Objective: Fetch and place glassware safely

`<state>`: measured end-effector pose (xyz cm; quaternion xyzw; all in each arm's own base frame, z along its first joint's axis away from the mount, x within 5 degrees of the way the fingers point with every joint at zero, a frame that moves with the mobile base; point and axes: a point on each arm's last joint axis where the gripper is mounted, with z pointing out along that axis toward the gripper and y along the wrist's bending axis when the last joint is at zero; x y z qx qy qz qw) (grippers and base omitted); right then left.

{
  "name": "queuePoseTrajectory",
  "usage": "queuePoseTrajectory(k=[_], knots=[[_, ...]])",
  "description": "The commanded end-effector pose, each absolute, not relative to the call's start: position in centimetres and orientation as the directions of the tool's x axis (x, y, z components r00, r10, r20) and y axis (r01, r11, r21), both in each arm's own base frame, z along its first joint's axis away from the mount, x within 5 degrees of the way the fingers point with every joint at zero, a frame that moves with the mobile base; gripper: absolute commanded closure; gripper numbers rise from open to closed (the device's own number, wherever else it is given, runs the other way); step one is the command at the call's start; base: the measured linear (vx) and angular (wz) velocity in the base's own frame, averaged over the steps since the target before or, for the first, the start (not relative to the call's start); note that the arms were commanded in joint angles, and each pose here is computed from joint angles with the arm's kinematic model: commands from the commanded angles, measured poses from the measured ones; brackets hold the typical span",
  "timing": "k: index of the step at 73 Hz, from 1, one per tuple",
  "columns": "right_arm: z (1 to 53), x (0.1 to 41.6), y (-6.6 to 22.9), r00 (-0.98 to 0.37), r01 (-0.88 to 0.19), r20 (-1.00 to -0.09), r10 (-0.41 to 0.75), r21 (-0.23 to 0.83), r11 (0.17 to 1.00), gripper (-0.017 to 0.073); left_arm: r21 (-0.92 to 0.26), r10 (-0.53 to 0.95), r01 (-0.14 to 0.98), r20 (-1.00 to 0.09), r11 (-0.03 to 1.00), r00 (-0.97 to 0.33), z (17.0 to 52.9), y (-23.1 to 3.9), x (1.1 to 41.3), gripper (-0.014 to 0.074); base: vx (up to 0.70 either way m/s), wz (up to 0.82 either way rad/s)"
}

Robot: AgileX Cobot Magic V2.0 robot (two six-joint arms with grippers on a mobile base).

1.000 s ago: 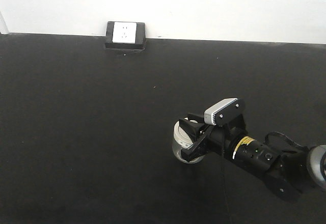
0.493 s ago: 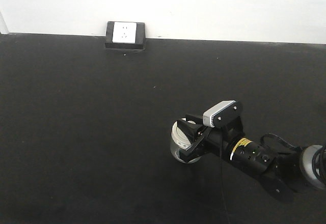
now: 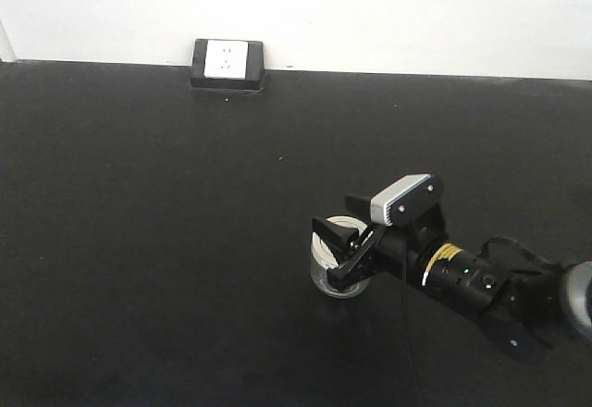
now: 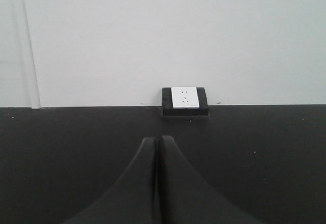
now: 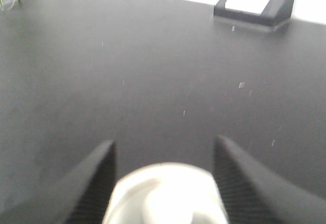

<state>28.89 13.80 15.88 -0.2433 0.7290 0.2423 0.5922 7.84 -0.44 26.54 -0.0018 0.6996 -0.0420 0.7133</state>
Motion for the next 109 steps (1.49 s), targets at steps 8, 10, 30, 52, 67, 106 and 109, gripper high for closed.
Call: queuePoseTrajectory(k=[8,10,30,52,67,106,109], knots=[[22.5,27.7,13.2,-0.084,-0.634,-0.996,0.034,0.08,0.77,0.0078,-0.072,-0.08,0.09,-0.992,0.993,0.099,28.0,-0.7,7.8,0.0601,0.0,0.0],[22.9,27.5,13.1,-0.099,-0.624,-0.995,0.032,0.087,0.777,0.0078,-0.072,-0.08,0.09,-0.992,0.993,0.099,28.0,-0.7,7.8,0.0601,0.0,0.0],[30.6,22.5,9.7,-0.065,-0.493,-0.998,-0.027,0.009,0.87,0.0078,-0.072,-0.08,0.09,-0.992,0.993,0.099,28.0,-0.7,7.8,0.0601,0.0,0.0],[35.2,15.6,5.6,-0.031,-0.342,-0.999,-0.031,-0.019,0.94,0.0078,-0.072,-0.08,0.09,-0.992,0.993,0.099,28.0,-0.7,7.8,0.0601,0.0,0.0],[36.7,10.3,2.8,0.002,-0.247,-1.0,-0.007,-0.007,0.969,0.0078,-0.072,-0.08,0.09,-0.992,0.993,0.099,28.0,-0.7,7.8,0.0601,0.0,0.0],[35.2,-0.7,-1.9,0.137,-0.169,-0.99,0.041,0.017,0.985,0.0127,-0.072,-0.08,0.09,-0.992,0.993,0.099,28.0,-0.7,7.8,0.0601,0.0,0.0],[34.6,-0.7,-1.9,0.133,-0.177,-0.991,0.033,0.009,0.984,0.0134,-0.072,-0.08,0.09,-0.992,0.993,0.099,28.0,-0.7,7.8,0.0601,0.0,0.0]])
